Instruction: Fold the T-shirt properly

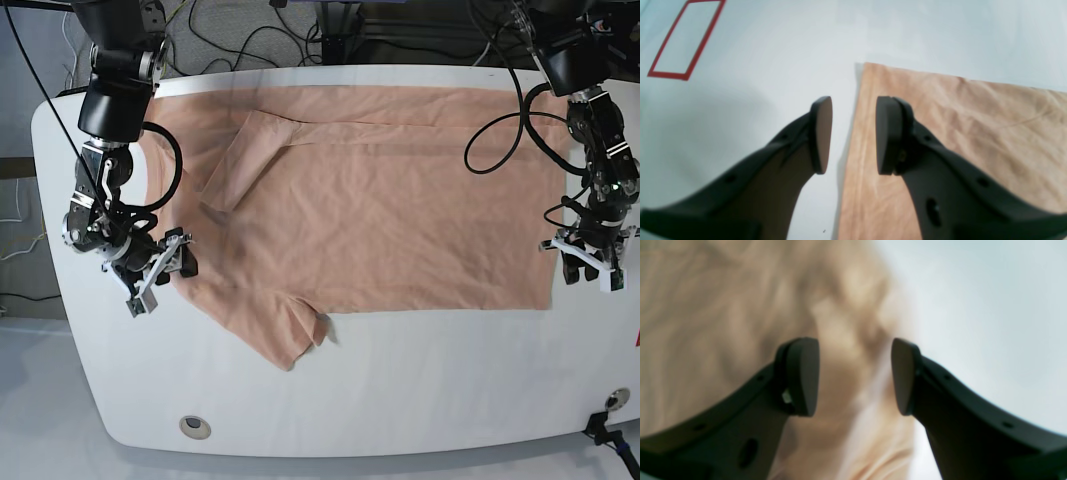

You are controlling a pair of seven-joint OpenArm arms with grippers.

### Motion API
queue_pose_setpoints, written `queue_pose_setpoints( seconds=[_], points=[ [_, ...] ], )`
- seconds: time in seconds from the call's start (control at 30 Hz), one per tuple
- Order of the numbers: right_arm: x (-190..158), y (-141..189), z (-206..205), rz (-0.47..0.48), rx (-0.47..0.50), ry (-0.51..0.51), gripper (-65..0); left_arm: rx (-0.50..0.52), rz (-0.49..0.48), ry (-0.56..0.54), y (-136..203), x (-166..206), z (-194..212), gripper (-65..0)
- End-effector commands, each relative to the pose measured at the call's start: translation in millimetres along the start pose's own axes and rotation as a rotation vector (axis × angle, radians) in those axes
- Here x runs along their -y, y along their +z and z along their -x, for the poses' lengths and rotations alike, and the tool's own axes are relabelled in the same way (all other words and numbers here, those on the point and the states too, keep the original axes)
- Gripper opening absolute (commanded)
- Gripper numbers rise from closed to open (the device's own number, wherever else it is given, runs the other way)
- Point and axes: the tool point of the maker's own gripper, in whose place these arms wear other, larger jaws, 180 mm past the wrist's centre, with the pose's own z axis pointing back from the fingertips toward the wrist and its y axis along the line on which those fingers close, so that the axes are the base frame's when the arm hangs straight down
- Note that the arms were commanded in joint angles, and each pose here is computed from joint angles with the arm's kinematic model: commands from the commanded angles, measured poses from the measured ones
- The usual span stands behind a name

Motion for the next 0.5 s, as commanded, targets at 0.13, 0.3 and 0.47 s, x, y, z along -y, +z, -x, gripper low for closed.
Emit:
queue_pose_setpoints(
  seconds=[0.13, 0.3, 0.47],
  points=[
    [22.5, -10.9, -36.1, 0.034, 0.083, -0.001, -31.4, 0.072, -0.008, -0.011, 2.1, -4.5, -26.4, -44.3],
    [29.3, -26.9, -37.8, 0.005, 0.123, -0.094, -31.3, 0.069, -0.006, -0.011, 2.1, -3.5, -24.6, -44.3],
    [37.4, -31.0, -36.9, 0.004, 0.143, -0.139, -31.3, 0.067, -0.005, -0.010, 2.1, -3.0, -23.6, -44.3]
  ],
)
